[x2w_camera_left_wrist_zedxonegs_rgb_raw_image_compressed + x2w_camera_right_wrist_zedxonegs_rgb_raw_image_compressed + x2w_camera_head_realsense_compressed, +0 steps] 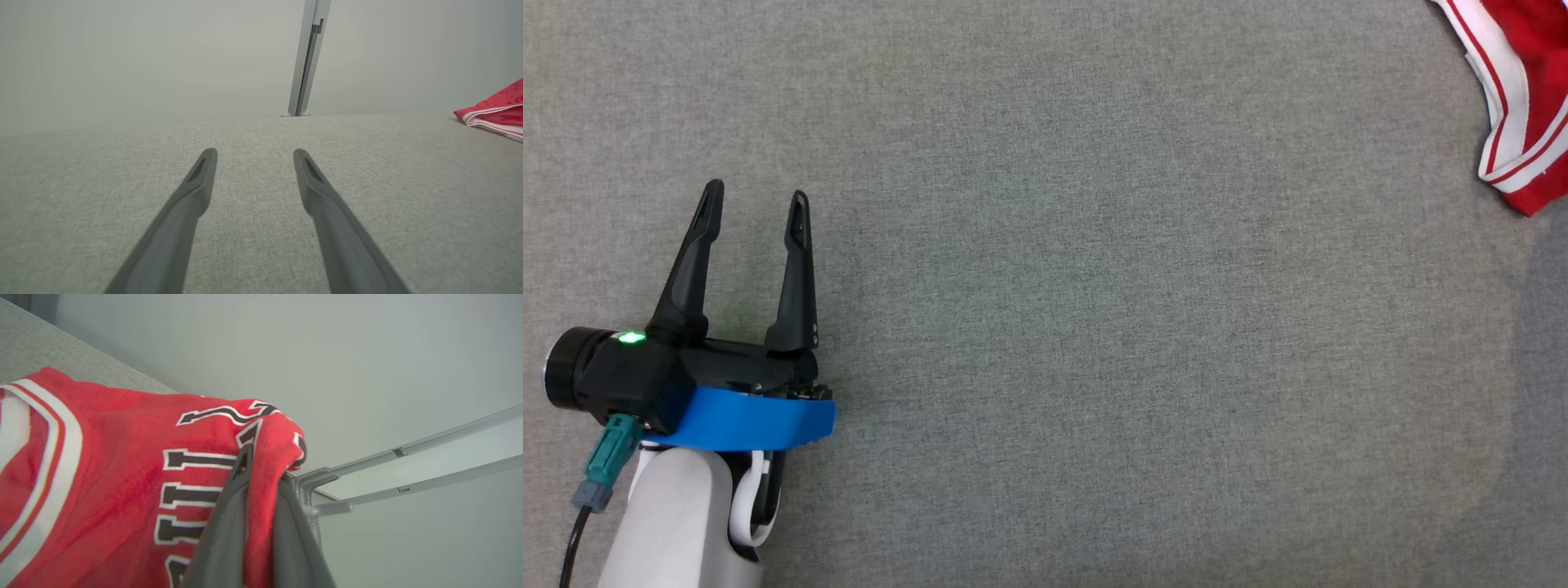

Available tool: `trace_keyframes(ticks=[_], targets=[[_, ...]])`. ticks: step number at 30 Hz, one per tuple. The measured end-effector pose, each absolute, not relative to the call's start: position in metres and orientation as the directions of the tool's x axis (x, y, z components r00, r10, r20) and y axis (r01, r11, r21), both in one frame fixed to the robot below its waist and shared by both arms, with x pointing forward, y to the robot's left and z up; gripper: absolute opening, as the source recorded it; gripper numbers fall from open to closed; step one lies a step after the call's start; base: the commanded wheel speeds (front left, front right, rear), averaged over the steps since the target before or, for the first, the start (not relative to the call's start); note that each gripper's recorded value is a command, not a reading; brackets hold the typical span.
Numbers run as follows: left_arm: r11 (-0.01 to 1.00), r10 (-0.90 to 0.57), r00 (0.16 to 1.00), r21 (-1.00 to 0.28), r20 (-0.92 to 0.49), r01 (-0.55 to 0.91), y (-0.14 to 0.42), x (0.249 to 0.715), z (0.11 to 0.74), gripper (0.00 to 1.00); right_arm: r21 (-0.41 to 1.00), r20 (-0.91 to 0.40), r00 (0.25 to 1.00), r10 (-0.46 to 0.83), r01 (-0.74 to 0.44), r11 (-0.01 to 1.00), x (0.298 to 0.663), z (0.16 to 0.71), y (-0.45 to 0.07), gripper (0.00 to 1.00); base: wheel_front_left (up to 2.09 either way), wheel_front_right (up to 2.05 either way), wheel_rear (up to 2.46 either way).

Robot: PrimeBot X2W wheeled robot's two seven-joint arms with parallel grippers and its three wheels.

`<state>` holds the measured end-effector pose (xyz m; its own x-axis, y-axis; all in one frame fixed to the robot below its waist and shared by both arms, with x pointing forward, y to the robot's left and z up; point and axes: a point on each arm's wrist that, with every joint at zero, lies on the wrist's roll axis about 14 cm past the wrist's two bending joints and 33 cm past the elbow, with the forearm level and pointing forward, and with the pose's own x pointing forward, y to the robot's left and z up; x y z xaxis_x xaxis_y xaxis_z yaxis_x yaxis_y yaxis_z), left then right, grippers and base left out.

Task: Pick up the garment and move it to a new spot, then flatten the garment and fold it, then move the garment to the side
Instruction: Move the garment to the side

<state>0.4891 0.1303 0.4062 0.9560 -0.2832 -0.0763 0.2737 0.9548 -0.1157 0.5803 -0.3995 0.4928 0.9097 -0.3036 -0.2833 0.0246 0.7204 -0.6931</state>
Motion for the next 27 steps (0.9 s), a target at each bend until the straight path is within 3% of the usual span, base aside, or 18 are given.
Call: trace_keyframes(ticks=[2, 3, 4, 14, 27], targets=[[0.955, -0.282, 0.956, -0.114, -0.078, 0.273, 0.131, 0.488, 0.406, 1.0, -0.696, -0.28, 0.914, -0.294, 0.018, 0.718, 0.579, 0.49, -0.397, 0.0, 0.0, 0.0, 0.0], [0.955, -0.282, 0.956, -0.114, -0.079, 0.273, 0.131, 0.488, 0.406, 1.0, -0.702, -0.271, 0.919, -0.286, 0.015, 0.712, 0.579, 0.491, -0.396, 0.3, 0.0, 0.0, 0.0], [0.955, -0.282, 0.956, -0.114, -0.079, 0.272, 0.131, 0.488, 0.407, 1.0, -0.709, -0.258, 0.924, -0.283, 0.017, 0.705, 0.579, 0.494, -0.396, 1.0, 0.0, 0.0, 0.0], [0.96, -0.265, 0.963, -0.098, -0.04, 0.261, 0.138, 0.482, 0.431, 1.0, -0.684, -0.164, 0.968, -0.189, 0.027, 0.729, 0.572, 0.512, -0.365, 1.0, 0.0, 0.0, 0.0], [0.974, -0.203, 0.979, -0.105, 0.001, 0.202, 0.154, 0.432, 0.471, 1.0, -0.35, -0.088, 0.994, -0.07, 0.035, 0.936, 0.495, 0.513, -0.286, 1.0, 0.0, 0.0, 0.0]])
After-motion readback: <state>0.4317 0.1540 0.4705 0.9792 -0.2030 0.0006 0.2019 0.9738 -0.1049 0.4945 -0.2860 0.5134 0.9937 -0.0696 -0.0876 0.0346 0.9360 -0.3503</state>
